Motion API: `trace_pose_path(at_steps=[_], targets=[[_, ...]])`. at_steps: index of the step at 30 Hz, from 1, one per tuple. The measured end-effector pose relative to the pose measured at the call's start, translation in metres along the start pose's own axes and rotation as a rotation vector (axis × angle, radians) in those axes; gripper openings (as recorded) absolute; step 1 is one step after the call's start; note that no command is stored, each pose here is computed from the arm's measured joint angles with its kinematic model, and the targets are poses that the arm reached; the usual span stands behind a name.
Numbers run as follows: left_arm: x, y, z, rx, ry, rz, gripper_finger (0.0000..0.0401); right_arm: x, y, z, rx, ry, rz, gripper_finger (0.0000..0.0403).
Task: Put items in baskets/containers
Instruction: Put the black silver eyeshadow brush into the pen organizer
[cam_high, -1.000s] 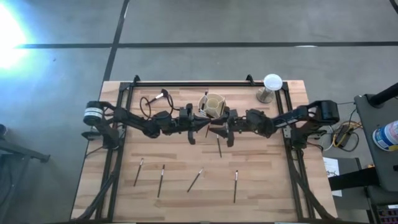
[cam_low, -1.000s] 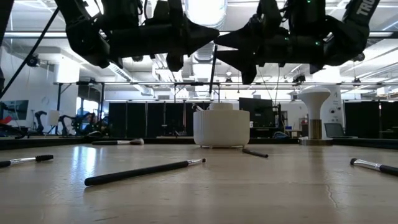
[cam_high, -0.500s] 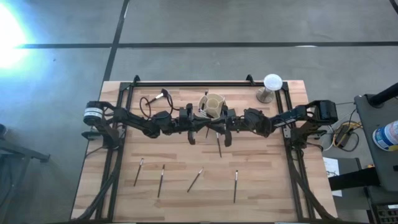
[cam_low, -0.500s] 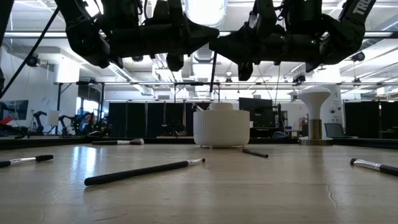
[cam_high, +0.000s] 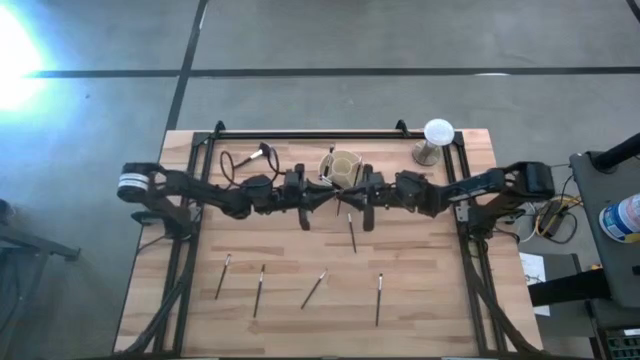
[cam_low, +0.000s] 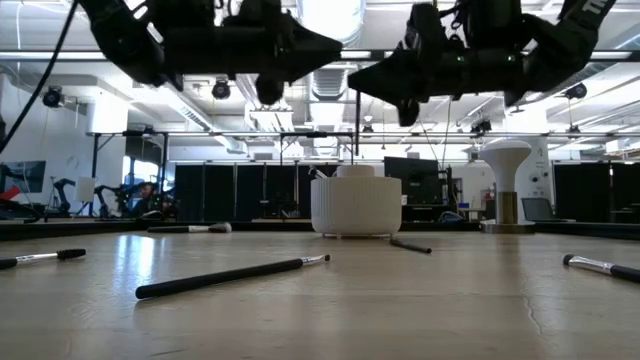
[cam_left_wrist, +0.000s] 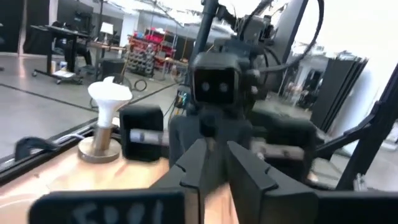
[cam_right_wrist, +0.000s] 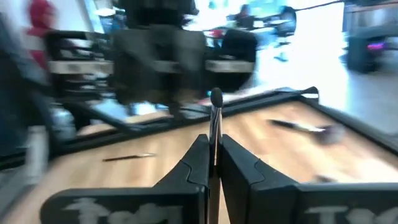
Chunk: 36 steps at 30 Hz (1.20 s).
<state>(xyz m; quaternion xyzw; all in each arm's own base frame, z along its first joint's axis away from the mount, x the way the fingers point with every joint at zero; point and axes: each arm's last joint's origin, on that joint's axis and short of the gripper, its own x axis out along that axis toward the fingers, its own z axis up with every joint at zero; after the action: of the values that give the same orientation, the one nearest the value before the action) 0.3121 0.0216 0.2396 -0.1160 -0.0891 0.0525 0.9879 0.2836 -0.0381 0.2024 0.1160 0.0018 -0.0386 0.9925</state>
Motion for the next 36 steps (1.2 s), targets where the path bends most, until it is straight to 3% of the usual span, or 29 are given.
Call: trace_pose_path(at_steps=[4,9,13,22,36], targets=[[-0.014,-0.001,0.009,0.042,-0.013,-0.001,0.0072,-0.016,-0.01,0.012,-0.053,0.009,-0.168,0.0014],[-0.03,0.002,0.003,0.042,0.007,0.02,0.0071,-0.037,-0.032,0.022,-0.084,-0.026,-0.401,0.0014],[-0.039,0.005,-0.005,0.024,0.029,0.059,0.0071,-0.043,-0.051,0.024,-0.073,-0.036,-0.483,0.0014],[-0.046,0.008,-0.015,0.004,0.054,0.089,0.0071,-0.031,-0.072,0.003,0.044,-0.01,-0.506,0.0014],[-0.048,0.01,-0.018,0.005,0.06,0.117,0.0071,-0.025,-0.079,-0.013,0.088,0.023,-0.522,0.0038]])
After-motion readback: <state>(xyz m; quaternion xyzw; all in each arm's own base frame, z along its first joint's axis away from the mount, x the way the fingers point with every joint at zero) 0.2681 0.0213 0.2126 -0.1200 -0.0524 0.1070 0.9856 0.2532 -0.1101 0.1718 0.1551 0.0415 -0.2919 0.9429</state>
